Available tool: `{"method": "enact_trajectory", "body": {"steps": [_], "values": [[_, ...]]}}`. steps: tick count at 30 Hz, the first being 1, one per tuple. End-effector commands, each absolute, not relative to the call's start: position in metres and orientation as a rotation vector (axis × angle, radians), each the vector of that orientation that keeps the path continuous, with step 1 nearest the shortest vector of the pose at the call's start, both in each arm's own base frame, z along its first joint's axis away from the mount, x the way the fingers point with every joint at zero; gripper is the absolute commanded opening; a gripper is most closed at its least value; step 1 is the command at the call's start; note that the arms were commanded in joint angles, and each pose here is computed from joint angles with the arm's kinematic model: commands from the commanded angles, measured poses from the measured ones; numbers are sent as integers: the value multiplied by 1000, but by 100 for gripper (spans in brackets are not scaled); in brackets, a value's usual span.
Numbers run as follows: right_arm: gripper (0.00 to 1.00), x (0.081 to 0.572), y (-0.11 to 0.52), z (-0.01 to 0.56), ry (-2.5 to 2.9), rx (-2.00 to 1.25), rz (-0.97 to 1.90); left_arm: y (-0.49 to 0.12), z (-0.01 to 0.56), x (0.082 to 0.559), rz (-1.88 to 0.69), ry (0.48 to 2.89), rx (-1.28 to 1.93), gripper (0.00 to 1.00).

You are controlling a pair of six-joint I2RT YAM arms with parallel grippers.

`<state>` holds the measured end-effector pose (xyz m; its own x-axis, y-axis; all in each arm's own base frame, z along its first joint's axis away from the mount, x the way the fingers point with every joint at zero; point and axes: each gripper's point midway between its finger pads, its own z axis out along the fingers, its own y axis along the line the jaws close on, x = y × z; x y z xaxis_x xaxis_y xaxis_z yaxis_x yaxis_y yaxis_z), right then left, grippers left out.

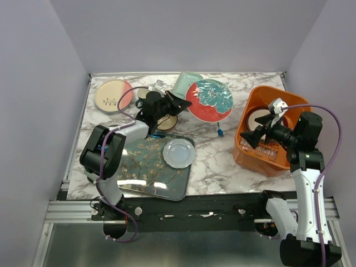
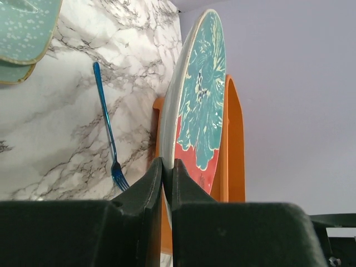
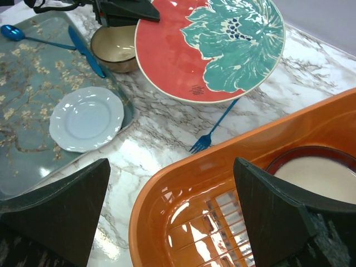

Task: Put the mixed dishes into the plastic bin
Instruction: Pick up the plate at the center of the board.

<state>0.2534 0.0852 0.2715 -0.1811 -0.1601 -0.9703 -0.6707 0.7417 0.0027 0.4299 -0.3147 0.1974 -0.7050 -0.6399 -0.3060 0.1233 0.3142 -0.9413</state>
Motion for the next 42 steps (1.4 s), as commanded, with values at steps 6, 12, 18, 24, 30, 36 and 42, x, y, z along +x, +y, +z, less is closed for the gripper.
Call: {"method": "enact_trajectory", "body": {"steps": [6, 12, 18, 24, 30, 36, 42], "values": [[100, 216, 115, 265, 1618, -882, 712, -292, 318, 381, -1584, 1588, -237, 0], [100, 210, 117, 261, 1589, -944, 712, -280, 323, 353, -1571, 1595, -213, 0], [100, 200, 120, 264, 1531, -1048, 689, -268, 326, 327, -1566, 1597, -196, 0], [100, 202, 113, 275, 1515, -1131, 572, -263, 326, 305, -1623, 1592, -199, 0], [100, 209, 125, 276, 1505, -1236, 502, -261, 321, 288, -1689, 1600, -209, 0], [100, 220, 149, 273, 1510, -1399, 320, -265, 319, 273, -1739, 1621, -224, 0], [100, 230, 167, 277, 1430, -1540, 117, -266, 304, 269, -1759, 1674, -333, 0]]}}
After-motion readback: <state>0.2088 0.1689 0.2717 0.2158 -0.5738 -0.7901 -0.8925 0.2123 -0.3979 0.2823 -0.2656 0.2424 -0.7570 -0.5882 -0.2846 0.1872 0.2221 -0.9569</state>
